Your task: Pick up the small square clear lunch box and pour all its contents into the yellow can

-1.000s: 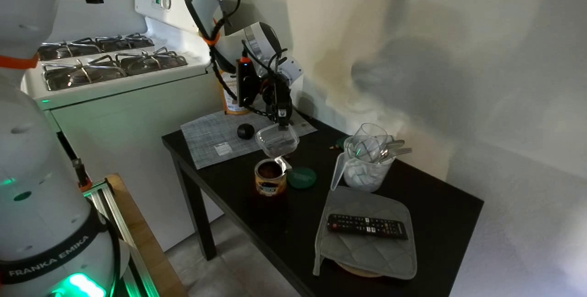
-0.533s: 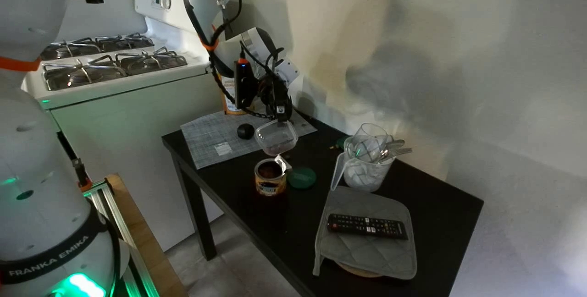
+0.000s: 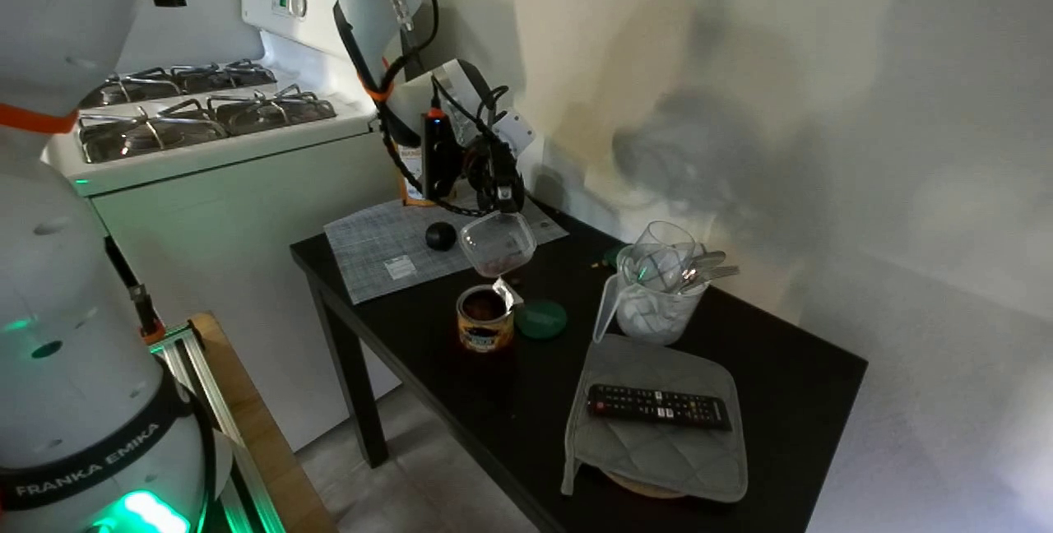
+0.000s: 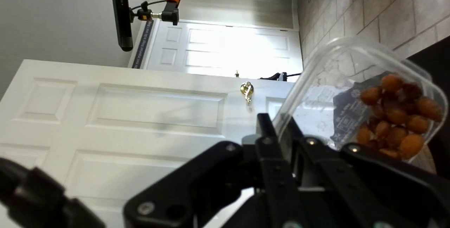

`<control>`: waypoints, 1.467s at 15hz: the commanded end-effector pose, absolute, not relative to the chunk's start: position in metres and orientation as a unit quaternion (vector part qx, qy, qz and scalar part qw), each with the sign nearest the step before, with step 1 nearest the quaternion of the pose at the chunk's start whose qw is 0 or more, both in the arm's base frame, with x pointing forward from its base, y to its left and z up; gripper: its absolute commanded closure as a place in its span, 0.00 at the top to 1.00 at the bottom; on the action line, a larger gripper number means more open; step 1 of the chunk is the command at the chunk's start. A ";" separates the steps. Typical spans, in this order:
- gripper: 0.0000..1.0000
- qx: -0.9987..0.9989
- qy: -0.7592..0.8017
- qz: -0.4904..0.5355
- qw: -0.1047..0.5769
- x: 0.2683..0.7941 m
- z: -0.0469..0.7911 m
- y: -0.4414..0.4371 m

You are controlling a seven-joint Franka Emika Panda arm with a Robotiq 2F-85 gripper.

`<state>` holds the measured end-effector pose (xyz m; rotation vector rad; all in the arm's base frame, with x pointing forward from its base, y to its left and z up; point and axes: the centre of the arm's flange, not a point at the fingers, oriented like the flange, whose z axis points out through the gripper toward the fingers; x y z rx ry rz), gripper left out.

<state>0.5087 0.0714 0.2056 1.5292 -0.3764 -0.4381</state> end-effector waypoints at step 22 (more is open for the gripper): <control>0.03 0.612 -0.121 -0.258 0.737 0.499 0.193 0.073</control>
